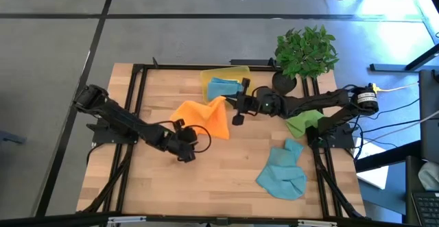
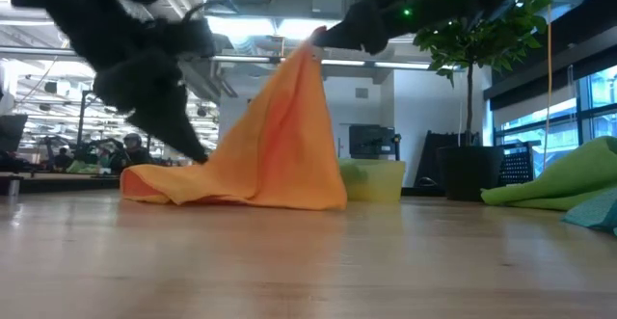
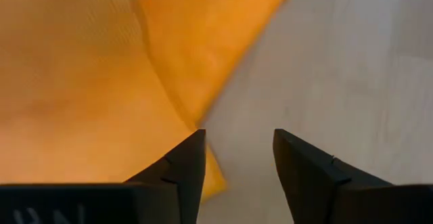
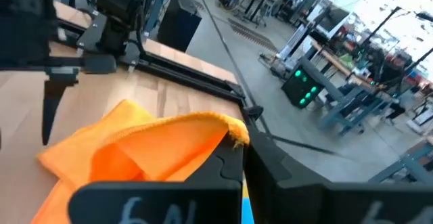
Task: Fold microfiber towels
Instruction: Fold the orange microfiber towel
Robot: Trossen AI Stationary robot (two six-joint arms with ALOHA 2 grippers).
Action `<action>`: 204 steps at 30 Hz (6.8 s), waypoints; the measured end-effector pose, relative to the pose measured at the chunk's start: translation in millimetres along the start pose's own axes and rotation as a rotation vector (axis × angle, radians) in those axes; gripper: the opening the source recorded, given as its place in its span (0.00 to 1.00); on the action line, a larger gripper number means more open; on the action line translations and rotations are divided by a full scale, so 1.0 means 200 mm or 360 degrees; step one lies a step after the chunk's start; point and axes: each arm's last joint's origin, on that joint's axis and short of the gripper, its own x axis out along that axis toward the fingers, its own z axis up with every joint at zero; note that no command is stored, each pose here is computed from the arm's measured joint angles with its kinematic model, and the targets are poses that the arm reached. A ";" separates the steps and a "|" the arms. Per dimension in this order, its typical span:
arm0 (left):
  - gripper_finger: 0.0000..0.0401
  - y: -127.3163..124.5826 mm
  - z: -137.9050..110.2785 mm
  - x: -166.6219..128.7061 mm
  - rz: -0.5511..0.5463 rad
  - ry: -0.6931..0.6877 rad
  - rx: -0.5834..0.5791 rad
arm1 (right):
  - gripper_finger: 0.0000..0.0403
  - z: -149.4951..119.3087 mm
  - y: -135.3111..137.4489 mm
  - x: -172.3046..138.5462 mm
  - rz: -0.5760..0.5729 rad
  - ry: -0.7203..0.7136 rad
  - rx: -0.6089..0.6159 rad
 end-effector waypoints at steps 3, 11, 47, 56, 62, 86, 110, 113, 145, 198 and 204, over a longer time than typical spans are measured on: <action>0.43 0.03 -0.07 0.03 0.0018 0.0060 -0.0038 | 0.01 -0.01 0.01 0.00 0.0022 0.0041 -0.0008; 0.44 0.05 -0.16 0.06 0.0046 0.0043 -0.0048 | 0.02 -0.03 0.01 0.00 0.0043 0.0082 -0.0019; 0.00 -0.09 0.13 -0.09 0.0387 0.0078 0.0435 | 0.02 0.16 -0.04 -0.22 0.0084 -0.0042 0.0066; 0.00 -0.09 0.44 -0.44 0.0717 -0.0024 0.0586 | 0.02 0.32 -0.17 -0.47 0.0014 -0.0289 0.0127; 0.00 -0.05 0.60 -0.65 0.0864 -0.0192 0.0606 | 0.02 0.35 -0.21 -0.55 -0.0007 -0.0328 0.0133; 0.00 -0.41 0.52 -1.10 -0.0131 -0.0188 0.0415 | 0.01 0.47 0.24 -0.81 0.0889 -0.0371 0.0329; 0.00 -0.14 0.33 -0.64 0.0565 0.0410 0.0288 | 0.02 -0.19 0.13 -0.56 0.0243 0.0460 0.0472; 0.00 -0.10 0.29 -0.51 0.0604 0.0481 0.0328 | 0.02 -0.29 0.10 -0.55 0.0152 0.0511 0.0492; 0.00 -0.36 0.07 -0.42 -0.0055 0.0381 0.0336 | 0.01 -0.49 0.37 -0.70 0.0894 0.0570 0.0566; 0.00 -0.21 0.15 -0.42 0.0298 0.0452 0.0426 | 0.01 -0.46 0.21 -0.60 0.0738 0.0579 0.0617; 0.00 -0.25 0.12 -0.45 0.0254 0.0452 0.0388 | 0.01 -0.52 0.29 -0.65 0.0795 0.0535 0.0703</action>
